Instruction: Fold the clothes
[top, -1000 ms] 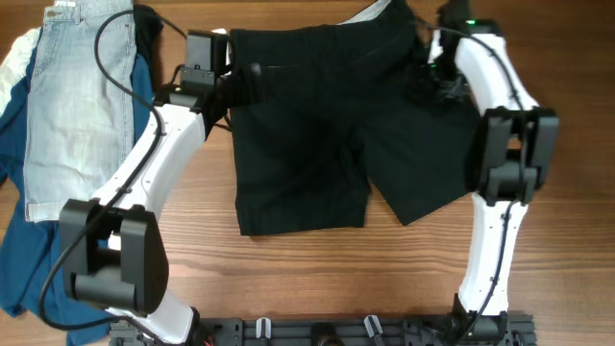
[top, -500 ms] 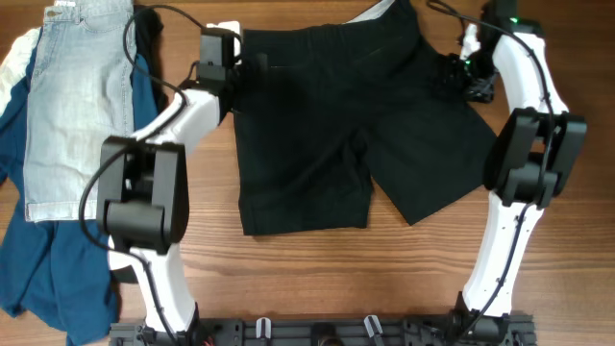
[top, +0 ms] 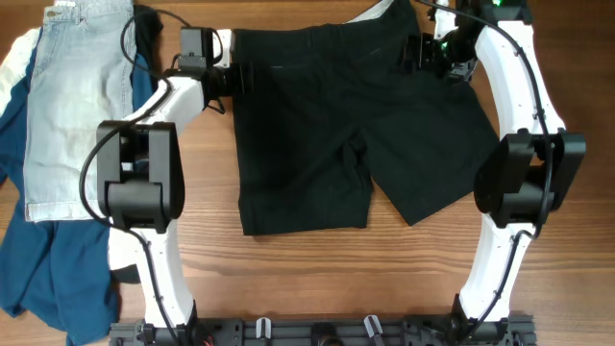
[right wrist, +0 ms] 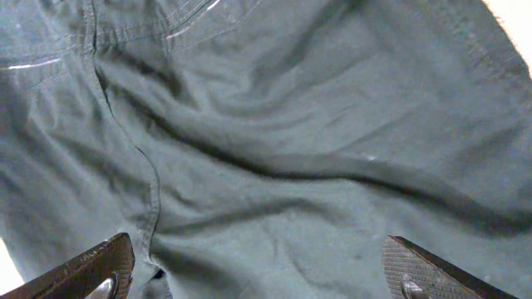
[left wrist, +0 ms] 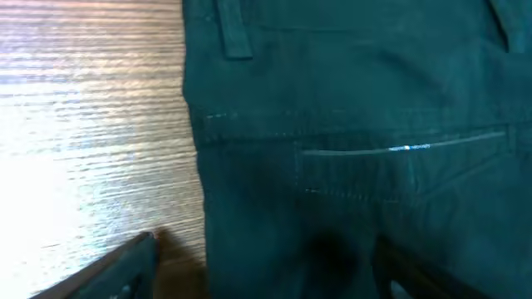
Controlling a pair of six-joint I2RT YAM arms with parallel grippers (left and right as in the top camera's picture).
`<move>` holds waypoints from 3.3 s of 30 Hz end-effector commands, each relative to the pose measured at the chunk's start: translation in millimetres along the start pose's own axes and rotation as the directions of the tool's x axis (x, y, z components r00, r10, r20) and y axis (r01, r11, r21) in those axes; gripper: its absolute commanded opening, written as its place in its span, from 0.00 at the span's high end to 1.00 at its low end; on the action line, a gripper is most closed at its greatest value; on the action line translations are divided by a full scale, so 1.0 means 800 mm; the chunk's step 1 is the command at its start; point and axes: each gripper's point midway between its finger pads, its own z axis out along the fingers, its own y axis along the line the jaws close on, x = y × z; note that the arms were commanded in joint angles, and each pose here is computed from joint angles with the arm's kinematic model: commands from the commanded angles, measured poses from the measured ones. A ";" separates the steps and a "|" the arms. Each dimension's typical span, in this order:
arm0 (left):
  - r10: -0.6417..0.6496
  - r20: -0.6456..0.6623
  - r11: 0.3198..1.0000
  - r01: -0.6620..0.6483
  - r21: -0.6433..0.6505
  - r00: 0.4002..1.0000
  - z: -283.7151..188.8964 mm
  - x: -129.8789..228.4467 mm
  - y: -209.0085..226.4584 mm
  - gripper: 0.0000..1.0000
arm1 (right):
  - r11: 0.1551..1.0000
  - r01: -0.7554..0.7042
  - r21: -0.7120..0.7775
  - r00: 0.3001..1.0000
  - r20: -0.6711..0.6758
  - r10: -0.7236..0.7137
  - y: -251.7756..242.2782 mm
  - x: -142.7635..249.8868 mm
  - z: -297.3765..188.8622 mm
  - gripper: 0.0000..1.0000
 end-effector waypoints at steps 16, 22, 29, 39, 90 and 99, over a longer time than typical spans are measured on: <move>-0.541 -0.154 0.830 0.496 -0.255 0.827 -0.111 0.056 0.082 0.96 | 1.000 0.006 -0.021 1.000 -0.009 -0.006 0.013 0.010 -0.025 0.04; -0.691 -0.307 0.715 0.553 -0.428 0.655 -0.205 0.130 0.103 0.96 | 0.999 0.025 -0.026 1.000 -0.009 -0.026 0.025 0.011 -0.021 0.03; -0.702 -0.406 0.695 0.439 -0.569 0.586 -0.245 0.180 0.108 0.59 | 0.997 0.006 0.075 1.000 -0.002 -0.006 0.015 0.010 -0.018 0.01; -0.634 -0.246 0.738 0.479 -0.476 0.733 -0.274 0.116 0.097 0.37 | 0.951 0.219 0.221 0.976 -0.069 -0.208 -0.035 0.000 0.044 0.04; 0.026 -0.047 0.992 -0.032 -0.123 0.999 -0.033 0.001 0.031 0.11 | 0.994 0.105 0.035 0.976 0.186 -0.110 0.024 -0.044 -0.039 0.15; 0.006 -0.048 0.995 -0.011 -0.102 0.999 -0.025 0.004 0.026 0.24 | 0.998 0.057 0.022 0.980 0.188 -0.060 0.029 -0.044 -0.038 0.13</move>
